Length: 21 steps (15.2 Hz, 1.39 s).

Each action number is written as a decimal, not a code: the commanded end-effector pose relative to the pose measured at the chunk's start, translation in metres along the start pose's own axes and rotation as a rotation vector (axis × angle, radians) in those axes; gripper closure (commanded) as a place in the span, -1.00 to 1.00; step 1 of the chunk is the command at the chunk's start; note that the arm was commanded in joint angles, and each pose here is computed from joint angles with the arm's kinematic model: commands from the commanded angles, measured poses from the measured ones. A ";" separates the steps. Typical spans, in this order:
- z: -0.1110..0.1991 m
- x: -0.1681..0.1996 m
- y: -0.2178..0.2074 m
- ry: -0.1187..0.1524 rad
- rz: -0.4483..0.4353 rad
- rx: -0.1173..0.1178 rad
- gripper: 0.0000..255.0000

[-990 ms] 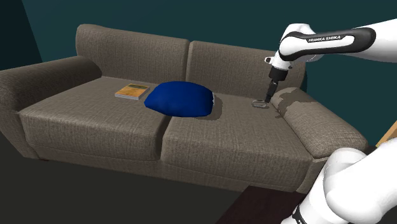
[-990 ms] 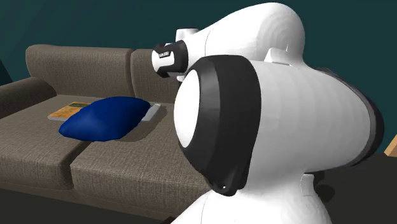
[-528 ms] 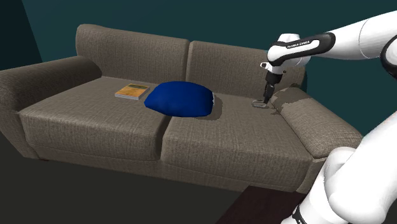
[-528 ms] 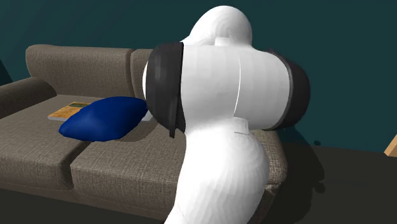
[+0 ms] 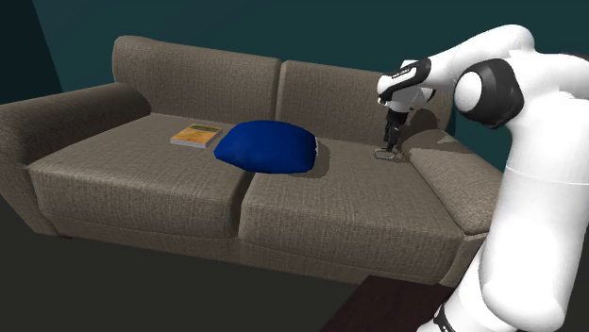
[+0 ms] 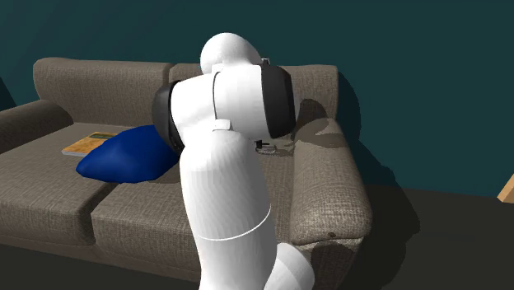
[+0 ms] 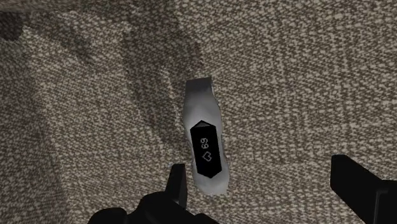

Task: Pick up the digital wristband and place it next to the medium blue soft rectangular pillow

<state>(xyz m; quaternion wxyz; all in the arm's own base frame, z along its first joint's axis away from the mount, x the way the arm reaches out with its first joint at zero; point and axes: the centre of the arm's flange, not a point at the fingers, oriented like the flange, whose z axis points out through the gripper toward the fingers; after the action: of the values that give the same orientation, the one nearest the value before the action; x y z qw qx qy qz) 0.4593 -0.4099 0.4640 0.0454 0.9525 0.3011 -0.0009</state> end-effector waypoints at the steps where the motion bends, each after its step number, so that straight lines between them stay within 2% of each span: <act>1: 0.013 0.000 0.023 -0.006 -0.042 -0.004 -1.00; 10: 0.055 0.001 0.028 -0.007 -0.050 -0.005 -1.00; 17: 0.055 0.001 0.028 -0.007 -0.050 -0.005 -1.00; 18: 0.055 0.001 0.028 -0.007 -0.050 -0.005 1.00; 21: 0.055 0.001 0.028 -0.007 -0.050 -0.005 1.00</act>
<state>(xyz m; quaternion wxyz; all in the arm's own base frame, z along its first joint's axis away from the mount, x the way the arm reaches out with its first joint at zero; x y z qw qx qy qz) 0.4771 -0.4370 0.4117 0.0491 0.9446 0.3245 -0.0047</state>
